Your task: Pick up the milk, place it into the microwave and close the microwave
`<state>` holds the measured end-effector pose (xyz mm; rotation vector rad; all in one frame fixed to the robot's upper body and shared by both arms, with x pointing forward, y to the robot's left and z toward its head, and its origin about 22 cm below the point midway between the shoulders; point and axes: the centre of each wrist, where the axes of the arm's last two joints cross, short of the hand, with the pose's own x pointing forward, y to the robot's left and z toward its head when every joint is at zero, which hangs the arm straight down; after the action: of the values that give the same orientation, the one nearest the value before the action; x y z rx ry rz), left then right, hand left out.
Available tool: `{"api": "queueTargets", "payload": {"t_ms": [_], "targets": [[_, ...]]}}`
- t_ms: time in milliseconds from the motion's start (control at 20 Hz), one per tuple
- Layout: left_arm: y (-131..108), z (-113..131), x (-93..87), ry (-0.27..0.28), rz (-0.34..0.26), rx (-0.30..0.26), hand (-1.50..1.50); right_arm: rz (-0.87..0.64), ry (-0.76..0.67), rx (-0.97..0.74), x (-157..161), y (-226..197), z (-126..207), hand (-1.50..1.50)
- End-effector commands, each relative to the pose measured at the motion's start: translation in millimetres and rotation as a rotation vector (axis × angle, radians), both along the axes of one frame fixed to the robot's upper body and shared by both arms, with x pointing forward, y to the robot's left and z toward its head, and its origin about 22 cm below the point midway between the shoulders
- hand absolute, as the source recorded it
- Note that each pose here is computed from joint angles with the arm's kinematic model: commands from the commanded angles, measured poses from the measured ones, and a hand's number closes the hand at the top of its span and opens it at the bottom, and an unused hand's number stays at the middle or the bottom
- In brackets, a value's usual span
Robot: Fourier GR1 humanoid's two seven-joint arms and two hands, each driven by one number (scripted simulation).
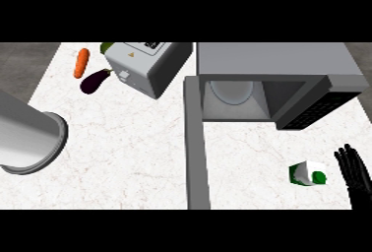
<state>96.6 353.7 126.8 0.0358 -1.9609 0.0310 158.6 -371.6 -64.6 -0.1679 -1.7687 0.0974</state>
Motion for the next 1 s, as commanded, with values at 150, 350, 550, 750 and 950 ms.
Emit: {"api": "queueTargets", "payload": {"t_ms": [150,350,550,750,950], "targets": [[-7,-9,0.3,-0.007,0.002,-0.018,-1.5,0.036,0.019,-0.021,13,-3,-38,-1.5],[6,1,-10.6,0.003,-0.025,-0.008,-1.5,0.017,0.015,-0.021,6,-25,-51,-1.5],[-8,6,-8.6,-0.001,0.0,0.0,-1.5,0.024,0.009,-0.044,12,-2,-68,-1.5],[9,10,-1.4,0.0,-0.015,-0.011,-1.5,0.004,-0.009,-0.04,37,-24,-68,-1.5],[4,22,-2.9,0.0,-0.018,-0.001,-1.5,0.013,0.007,-0.07,36,-20,-79,-1.5]]}}
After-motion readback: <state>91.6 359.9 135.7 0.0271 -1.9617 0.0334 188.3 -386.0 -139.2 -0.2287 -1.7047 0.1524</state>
